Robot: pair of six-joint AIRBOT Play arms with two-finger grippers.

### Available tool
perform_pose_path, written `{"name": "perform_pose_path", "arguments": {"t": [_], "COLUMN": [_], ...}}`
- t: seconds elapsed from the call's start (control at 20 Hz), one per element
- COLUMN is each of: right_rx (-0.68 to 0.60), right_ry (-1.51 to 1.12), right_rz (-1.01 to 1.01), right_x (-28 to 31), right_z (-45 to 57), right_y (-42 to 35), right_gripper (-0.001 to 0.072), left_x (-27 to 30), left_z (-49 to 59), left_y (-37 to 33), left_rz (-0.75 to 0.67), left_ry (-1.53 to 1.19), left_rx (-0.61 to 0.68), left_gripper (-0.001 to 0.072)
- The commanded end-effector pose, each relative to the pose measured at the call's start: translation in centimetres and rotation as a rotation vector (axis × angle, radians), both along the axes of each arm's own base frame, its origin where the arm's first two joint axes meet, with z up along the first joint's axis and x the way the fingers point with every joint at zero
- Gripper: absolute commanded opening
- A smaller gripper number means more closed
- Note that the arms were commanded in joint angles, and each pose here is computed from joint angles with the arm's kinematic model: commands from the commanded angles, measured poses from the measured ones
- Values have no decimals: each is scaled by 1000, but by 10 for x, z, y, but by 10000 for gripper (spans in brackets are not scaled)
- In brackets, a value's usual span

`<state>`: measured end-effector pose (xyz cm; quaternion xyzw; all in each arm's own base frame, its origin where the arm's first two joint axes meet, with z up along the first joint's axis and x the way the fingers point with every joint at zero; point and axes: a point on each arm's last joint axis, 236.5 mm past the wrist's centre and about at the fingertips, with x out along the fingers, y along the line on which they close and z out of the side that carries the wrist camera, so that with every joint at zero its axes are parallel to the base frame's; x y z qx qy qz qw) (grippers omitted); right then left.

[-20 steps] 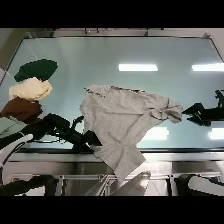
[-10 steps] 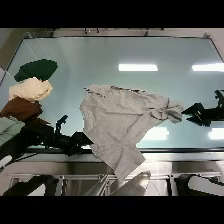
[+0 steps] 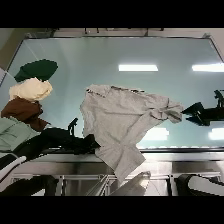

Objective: Fold the shirts.

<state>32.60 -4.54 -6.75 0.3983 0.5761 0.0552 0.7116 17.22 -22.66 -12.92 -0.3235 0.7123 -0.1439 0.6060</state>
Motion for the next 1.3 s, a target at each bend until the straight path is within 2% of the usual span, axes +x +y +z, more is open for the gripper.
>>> {"name": "perform_pose_path", "arguments": {"t": [0.0,0.15,0.35,0.5,0.55,0.65,0.7,0.85,0.95,1.05,1.1,1.15,1.25], "right_rx": [30,39,22,54,60,83,102,156,256,326,295,208,-29], "right_ry": [21,46,78,93,85,34,10,-110,-333,-744,-965,-1195,-1460], "right_rz": [29,15,8,40,49,88,96,168,211,188,147,90,-33], "right_x": [-7,-12,-13,-4,2,11,15,21,24,22,13,-2,-38], "right_z": [2,-4,-31,-45,-48,-41,-33,25,120,258,326,392,479], "right_y": [8,10,18,44,53,69,74,84,97,101,95,86,74], "right_gripper": [533,533,532,501,372,40,13,12,12,13,13,13,13], "left_x": [18,25,35,34,33,36,42,77,97,101,97,91,66], "left_z": [-4,8,21,22,21,25,31,90,180,292,347,407,498], "left_y": [-26,-32,-22,-6,0,10,16,33,42,63,76,91,112], "left_rz": [-52,-94,-64,-16,2,43,73,133,124,83,77,87,98], "left_ry": [-53,-77,-94,-80,-76,-87,-109,-264,-442,-709,-863,-1036,-1297], "left_rx": [26,9,-17,-19,-19,-22,-28,-114,-234,-265,-232,-170,0], "left_gripper": [21,21,21,21,21,21,21,21,21,21,21,22,22]}}
